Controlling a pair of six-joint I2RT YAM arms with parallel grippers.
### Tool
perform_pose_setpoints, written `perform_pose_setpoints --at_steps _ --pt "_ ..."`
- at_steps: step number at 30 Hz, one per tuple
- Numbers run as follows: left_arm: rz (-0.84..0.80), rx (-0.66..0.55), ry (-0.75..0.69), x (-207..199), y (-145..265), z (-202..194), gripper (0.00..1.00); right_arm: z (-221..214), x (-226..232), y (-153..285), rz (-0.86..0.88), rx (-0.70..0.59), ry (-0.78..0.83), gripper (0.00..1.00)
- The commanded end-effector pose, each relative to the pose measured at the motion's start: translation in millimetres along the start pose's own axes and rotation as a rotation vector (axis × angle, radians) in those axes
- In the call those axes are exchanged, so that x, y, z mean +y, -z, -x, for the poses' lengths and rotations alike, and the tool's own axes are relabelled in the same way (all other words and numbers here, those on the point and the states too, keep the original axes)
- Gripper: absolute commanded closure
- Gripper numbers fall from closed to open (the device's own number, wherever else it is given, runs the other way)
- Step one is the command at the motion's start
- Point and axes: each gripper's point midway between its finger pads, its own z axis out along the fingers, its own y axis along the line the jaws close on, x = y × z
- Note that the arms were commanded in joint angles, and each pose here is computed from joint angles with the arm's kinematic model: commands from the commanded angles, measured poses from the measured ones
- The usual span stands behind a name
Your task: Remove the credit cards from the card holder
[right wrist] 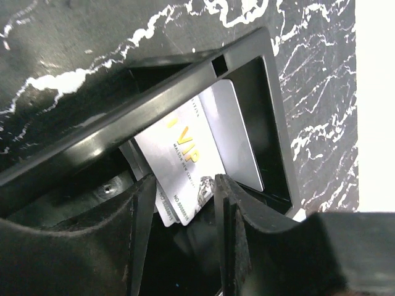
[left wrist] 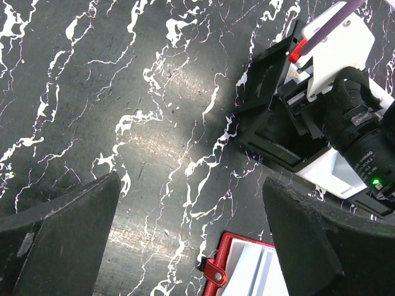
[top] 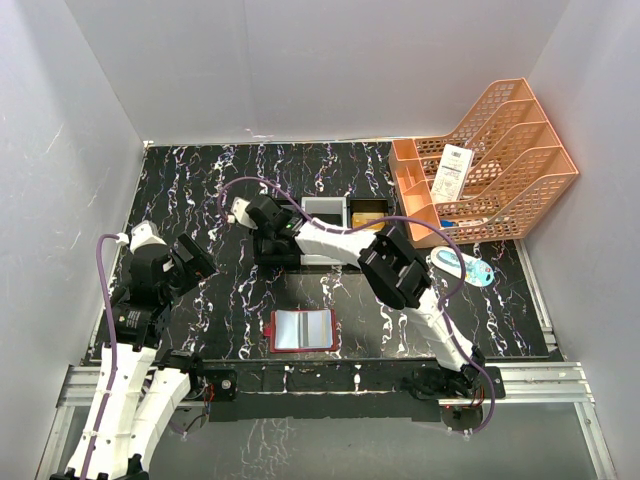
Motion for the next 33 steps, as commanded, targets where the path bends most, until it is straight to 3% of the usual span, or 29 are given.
perform_pose_setpoints --at_steps 1,8,12,15,18,23,29,33 --pt "-0.01 -0.004 -0.012 -1 -1 1 0.01 48 -30 26 -0.004 -0.145 -0.124 0.57" --pt "-0.019 0.004 -0.016 -3 -2 0 0.01 68 -64 58 -0.063 -0.215 -0.214 0.51" --pt "-0.033 0.02 -0.027 -6 -4 -3 0.01 70 -89 93 -0.122 -0.263 -0.4 0.48" --pt "-0.063 0.043 -0.03 -12 -6 -7 0.01 54 -92 125 -0.137 -0.294 -0.608 0.25" --pt "-0.179 0.083 -0.054 -32 -7 -14 0.01 28 -85 161 -0.116 -0.3 -0.833 0.17" --pt "-0.443 0.248 -0.002 -77 6 -41 0.02 -9 -28 214 0.138 -0.265 -1.191 0.17" --pt "-0.783 0.464 0.12 -131 33 -61 0.14 -48 51 249 0.444 -0.138 -1.577 0.27" --pt "-0.798 0.587 0.094 -137 37 -86 0.19 -53 91 262 0.652 -0.098 -1.678 0.37"
